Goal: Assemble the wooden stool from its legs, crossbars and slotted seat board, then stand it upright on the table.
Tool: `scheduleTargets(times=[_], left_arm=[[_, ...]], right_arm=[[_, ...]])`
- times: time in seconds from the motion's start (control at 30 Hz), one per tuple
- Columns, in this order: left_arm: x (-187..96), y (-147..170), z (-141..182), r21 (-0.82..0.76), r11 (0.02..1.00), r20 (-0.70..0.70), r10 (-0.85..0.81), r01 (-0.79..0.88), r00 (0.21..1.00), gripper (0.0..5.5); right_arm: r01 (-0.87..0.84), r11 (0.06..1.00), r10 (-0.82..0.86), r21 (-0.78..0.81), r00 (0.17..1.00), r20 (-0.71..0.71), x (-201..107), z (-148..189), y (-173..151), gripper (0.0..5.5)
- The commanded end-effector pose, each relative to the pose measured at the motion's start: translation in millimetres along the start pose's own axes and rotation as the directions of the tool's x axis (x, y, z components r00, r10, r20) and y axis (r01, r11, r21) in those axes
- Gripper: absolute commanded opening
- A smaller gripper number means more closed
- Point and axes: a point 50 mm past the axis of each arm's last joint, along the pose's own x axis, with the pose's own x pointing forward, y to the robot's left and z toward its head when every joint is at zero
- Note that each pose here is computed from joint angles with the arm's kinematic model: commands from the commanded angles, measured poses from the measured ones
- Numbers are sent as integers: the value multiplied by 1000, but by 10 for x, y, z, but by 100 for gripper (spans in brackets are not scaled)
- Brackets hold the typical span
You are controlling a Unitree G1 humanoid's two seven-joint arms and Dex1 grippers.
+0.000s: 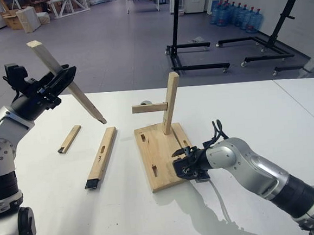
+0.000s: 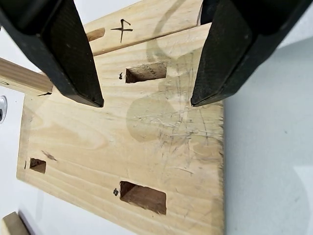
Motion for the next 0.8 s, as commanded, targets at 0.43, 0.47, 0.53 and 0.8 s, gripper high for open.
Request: scheduleTargets(times=[0.43,0.47,0.53,0.8], left_arm=[[3,-85,-209,-201,973,-95,-131,110,987,202],[25,-65,-245,-265,955,-86,-162,135,983,202],[61,-11,-312,-316,935,-70,-193,161,979,202],[286,384,-564,-486,853,49,-190,189,981,202]], right_arm=[[171,972,-193,160,972,132,-522,196,-643,332],[194,961,-224,196,964,144,-562,177,-678,332],[214,941,-261,262,952,158,-595,131,-696,332],[161,921,-256,354,936,242,-541,188,-673,332]])
